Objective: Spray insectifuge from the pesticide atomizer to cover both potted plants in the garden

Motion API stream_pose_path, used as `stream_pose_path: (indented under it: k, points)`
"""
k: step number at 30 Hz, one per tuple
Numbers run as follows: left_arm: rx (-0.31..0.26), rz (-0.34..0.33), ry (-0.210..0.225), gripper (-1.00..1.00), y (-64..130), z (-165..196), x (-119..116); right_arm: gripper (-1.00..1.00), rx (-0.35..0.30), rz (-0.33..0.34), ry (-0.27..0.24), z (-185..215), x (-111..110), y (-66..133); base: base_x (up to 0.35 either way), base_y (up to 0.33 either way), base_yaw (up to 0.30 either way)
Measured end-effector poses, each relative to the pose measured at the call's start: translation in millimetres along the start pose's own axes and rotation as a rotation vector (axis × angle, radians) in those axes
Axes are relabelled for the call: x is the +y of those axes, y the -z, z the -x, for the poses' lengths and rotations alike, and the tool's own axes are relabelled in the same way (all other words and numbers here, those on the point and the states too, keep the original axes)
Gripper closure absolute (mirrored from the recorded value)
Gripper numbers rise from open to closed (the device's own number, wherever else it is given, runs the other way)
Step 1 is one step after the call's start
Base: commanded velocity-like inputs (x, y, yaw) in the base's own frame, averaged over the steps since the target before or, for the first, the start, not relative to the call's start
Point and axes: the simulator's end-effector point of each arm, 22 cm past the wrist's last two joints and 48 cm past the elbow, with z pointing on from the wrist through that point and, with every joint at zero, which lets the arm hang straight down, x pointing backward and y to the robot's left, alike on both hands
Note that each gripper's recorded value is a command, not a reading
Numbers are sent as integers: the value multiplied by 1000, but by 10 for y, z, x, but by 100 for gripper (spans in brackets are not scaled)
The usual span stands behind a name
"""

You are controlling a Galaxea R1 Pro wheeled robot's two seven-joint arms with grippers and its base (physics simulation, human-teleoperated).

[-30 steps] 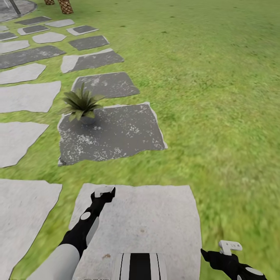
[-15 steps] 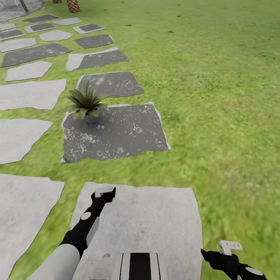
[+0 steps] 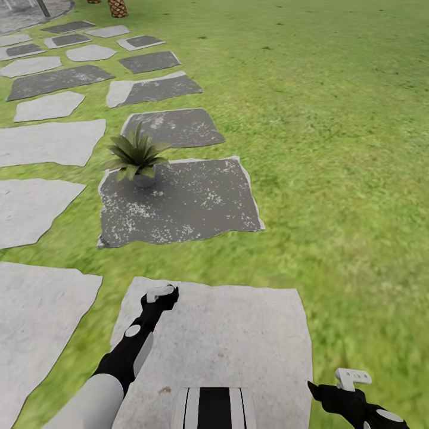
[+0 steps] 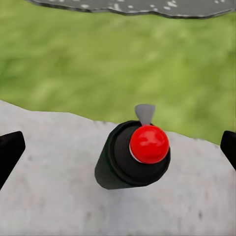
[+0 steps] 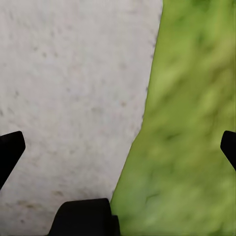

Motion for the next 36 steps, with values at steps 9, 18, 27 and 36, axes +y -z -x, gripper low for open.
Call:
stream_pose_path:
  k: [9,18,27,36]
  points:
    - [6,1,0,-100,-7,-40,6,-100,7,-2,2,-24,-3,-13,0,0,1]
    - [8,2,1,-100,-9,-54,13,-100,9,-2,2,-32,-7,-18,66,-48,19]
    - [11,2,2,-100,-13,-71,14,-100,12,-2,2,-42,-5,-24,6,-4,19]
    - [12,2,3,-100,-12,-78,13,-100,12,-2,2,-43,-5,-23,19,-41,1]
